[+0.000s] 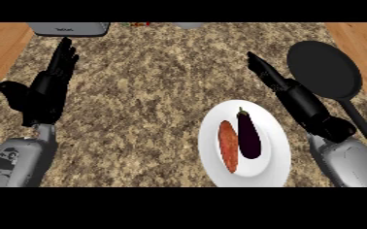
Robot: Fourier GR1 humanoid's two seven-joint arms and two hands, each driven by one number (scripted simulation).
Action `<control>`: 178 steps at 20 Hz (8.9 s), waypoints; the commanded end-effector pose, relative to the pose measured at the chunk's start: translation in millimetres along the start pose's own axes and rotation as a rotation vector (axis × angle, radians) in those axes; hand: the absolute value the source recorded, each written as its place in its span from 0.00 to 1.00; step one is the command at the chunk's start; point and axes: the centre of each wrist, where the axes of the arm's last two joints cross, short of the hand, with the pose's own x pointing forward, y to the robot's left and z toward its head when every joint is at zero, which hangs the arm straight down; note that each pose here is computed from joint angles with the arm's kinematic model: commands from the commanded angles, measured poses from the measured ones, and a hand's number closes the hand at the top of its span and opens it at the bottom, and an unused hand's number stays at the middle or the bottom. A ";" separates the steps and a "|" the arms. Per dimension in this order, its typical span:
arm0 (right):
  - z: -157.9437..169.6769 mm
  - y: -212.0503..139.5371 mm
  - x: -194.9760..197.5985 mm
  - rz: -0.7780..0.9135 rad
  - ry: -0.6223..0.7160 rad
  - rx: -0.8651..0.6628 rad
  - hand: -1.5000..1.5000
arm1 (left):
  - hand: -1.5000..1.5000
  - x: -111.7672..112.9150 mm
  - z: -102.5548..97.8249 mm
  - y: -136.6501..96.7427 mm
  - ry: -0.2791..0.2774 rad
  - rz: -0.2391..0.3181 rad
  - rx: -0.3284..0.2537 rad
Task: Pick the eggplant from the plate and place it in the pan
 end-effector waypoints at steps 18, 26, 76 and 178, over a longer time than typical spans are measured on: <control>76.6 -134.0 -46.5 0.133 0.078 -0.009 0.00 | 0.50 -47.1 52.7 -69.2 -0.062 0.187 -0.214; 17.8 -90.1 -17.9 0.327 0.221 0.241 0.00 | 0.50 -45.0 70.8 -77.9 -0.041 0.181 -0.216; -32.6 34.0 -108.6 0.807 0.483 0.750 1.00 | 0.50 -55.6 62.6 -81.7 -0.051 0.191 -0.208; 186.7 -210.3 -112.4 0.039 0.250 -0.954 0.00 | 0.50 -57.0 83.5 -81.0 -0.068 0.199 -0.237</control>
